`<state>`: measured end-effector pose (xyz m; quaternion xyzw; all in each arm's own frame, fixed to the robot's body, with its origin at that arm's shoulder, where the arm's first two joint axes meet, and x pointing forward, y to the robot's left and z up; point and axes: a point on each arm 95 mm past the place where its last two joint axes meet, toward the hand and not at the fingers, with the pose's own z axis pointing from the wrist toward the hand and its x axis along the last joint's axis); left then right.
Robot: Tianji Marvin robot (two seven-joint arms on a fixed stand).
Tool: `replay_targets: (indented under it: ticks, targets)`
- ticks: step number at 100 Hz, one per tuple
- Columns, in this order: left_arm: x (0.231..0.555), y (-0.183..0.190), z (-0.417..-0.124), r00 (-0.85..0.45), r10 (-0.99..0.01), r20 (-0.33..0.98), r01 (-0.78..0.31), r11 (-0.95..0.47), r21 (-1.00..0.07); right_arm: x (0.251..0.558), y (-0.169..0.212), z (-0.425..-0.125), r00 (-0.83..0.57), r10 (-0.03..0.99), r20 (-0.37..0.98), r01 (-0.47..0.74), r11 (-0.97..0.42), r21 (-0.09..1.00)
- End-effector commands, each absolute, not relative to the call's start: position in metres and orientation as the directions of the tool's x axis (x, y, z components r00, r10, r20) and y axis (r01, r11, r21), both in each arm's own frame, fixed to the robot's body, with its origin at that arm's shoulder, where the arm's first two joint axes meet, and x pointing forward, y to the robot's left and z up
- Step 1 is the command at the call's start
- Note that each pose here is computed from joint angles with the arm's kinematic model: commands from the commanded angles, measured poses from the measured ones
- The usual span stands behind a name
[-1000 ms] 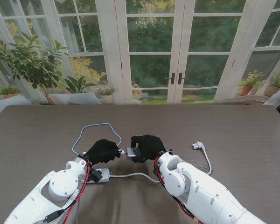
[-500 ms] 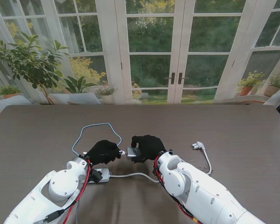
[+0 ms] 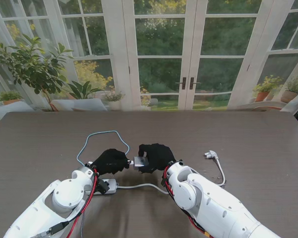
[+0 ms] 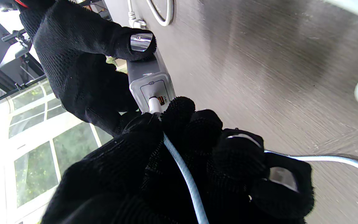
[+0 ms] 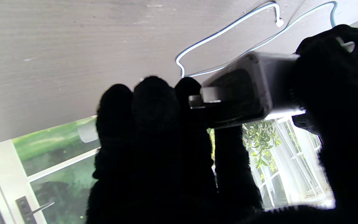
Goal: Set up the charging station
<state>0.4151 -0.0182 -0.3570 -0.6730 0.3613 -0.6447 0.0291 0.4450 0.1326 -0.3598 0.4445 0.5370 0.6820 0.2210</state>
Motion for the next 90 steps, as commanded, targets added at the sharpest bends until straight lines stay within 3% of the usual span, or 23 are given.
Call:
replay_targets:
  ticks: [1,56,90]
  targets:
    - [0.413,-0.027,-0.358,-0.096,-0.512,0.854,-0.476,-0.729,-0.491,0.440,0.149,-0.356,-0.535,0.747,0.395,0.193,-0.347,0.918]
    - [0.415,-0.035,-0.357,-0.098,-0.504,0.858,-0.488,-0.727,-0.483,0.435,0.162,-0.355,-0.521,0.725,0.451,0.208,-0.404,0.891]
    - [0.409,-0.018,-0.350,-0.052,-0.516,0.855,-0.477,-0.739,-0.475,0.438,0.160,-0.350,-0.493,0.735,0.466,0.196,-0.428,0.882]
